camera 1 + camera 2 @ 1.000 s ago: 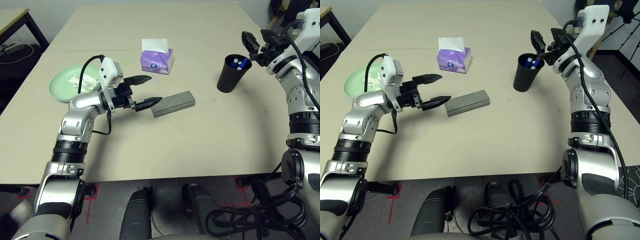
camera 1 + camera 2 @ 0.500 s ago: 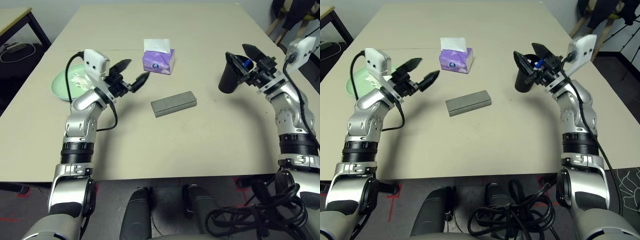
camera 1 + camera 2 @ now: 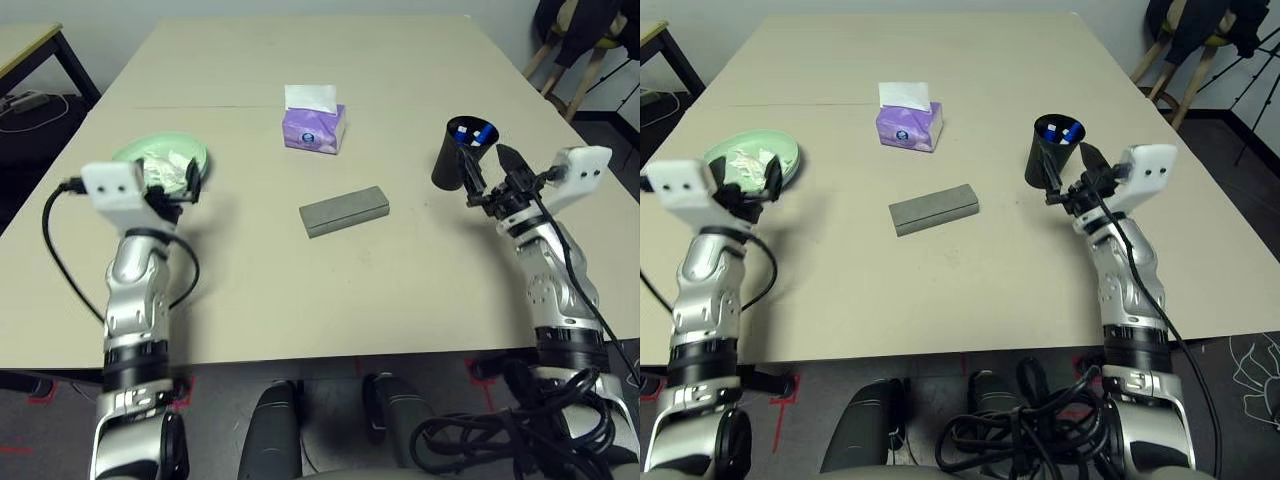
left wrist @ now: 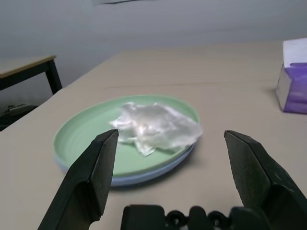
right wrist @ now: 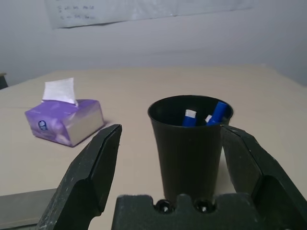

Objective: Organize and tidy the items on the table.

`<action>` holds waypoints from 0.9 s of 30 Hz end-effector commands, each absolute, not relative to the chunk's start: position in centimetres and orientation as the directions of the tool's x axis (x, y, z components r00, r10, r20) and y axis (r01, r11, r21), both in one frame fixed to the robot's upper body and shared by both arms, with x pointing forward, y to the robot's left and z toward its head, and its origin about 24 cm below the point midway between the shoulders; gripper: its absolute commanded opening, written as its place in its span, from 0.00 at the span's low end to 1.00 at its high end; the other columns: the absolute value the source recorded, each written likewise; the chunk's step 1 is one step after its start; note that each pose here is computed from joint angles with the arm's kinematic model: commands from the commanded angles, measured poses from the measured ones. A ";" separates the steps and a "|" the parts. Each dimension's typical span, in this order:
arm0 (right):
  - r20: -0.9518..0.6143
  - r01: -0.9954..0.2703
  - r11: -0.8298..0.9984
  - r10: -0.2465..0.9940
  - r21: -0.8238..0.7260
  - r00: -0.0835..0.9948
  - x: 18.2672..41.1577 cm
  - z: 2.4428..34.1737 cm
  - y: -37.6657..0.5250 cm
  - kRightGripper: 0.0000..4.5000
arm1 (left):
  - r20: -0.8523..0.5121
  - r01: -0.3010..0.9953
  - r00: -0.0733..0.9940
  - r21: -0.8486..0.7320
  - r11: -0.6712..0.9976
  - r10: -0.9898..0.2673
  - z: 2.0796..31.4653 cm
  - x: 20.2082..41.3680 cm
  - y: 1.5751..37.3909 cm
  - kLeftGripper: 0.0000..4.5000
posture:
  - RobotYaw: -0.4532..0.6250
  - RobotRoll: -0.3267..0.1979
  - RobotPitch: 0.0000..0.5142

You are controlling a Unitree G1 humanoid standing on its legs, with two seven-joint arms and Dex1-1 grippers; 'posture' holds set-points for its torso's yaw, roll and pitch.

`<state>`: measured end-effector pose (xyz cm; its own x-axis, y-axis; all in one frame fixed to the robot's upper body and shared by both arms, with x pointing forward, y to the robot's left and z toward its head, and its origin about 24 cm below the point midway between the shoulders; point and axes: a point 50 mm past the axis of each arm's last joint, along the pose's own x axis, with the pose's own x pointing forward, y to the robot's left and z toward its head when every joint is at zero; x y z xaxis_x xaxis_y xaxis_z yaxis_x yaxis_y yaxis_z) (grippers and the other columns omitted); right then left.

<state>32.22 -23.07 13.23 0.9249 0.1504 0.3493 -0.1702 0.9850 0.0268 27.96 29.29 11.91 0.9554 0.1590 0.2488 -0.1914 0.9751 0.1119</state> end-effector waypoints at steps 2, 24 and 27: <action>0.350 -0.069 0.998 0.064 0.001 0.935 32.6 12.1 -24.3 0.99 | 0.268 -0.208 0.948 0.112 0.972 0.172 11.5 27.3 30.3 1.00 | 0.46 0.62 0.20; 0.228 -0.103 0.993 0.086 0.064 0.970 33.2 10.6 -24.0 0.99 | 0.193 0.049 0.979 0.082 0.995 -0.064 10.7 28.0 31.2 1.00 | 0.45 0.62 0.19; 0.225 -0.099 0.993 0.082 0.068 0.971 33.1 10.5 -23.8 0.99 | 0.195 0.050 0.979 0.085 0.995 -0.066 10.9 28.2 31.4 1.00 | 0.45 0.62 0.19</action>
